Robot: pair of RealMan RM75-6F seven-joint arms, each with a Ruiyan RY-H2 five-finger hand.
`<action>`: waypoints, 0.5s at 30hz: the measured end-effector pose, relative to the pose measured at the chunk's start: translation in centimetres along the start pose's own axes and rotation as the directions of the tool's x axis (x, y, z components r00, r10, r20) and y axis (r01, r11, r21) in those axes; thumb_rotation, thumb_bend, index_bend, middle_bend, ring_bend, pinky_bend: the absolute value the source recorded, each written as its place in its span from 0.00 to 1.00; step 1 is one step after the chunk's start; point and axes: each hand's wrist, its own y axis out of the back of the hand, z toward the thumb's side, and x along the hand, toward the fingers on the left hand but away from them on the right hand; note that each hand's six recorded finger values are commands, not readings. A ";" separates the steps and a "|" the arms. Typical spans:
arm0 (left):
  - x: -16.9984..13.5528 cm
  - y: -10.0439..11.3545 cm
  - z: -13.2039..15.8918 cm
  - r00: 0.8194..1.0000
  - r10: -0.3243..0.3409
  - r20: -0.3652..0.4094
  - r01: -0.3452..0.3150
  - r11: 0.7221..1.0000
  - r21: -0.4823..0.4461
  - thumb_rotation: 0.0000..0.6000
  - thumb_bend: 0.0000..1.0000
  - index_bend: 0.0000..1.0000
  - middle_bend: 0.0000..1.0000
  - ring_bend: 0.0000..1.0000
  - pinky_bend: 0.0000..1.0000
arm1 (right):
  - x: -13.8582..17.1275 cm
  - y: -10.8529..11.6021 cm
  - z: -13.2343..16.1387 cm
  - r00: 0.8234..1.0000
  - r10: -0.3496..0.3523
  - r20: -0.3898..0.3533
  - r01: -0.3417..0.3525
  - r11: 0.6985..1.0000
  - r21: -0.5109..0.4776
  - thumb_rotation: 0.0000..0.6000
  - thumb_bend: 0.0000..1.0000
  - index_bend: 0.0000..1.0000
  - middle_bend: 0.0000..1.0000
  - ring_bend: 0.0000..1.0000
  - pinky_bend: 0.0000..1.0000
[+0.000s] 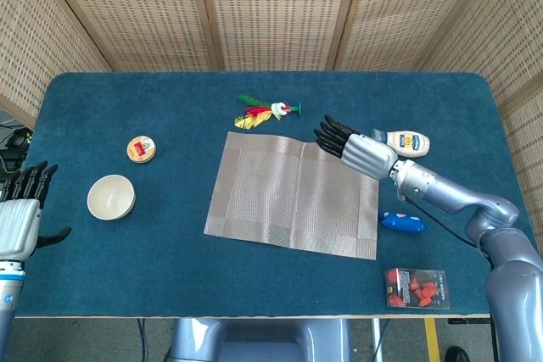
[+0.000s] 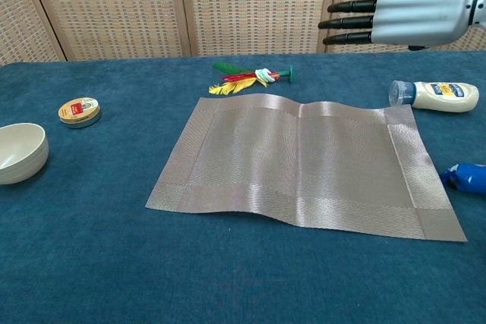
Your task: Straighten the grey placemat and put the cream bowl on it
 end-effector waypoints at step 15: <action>0.3 -0.6 1.8 0.989 0.015 0.146 -0.014 1.000 -0.011 1.00 0.00 0.00 0.00 0.00 0.00 | 8.4 2.5 -2.0 0.923 0.042 0.382 0.142 0.886 -0.442 1.00 0.00 0.01 0.00 0.00 0.00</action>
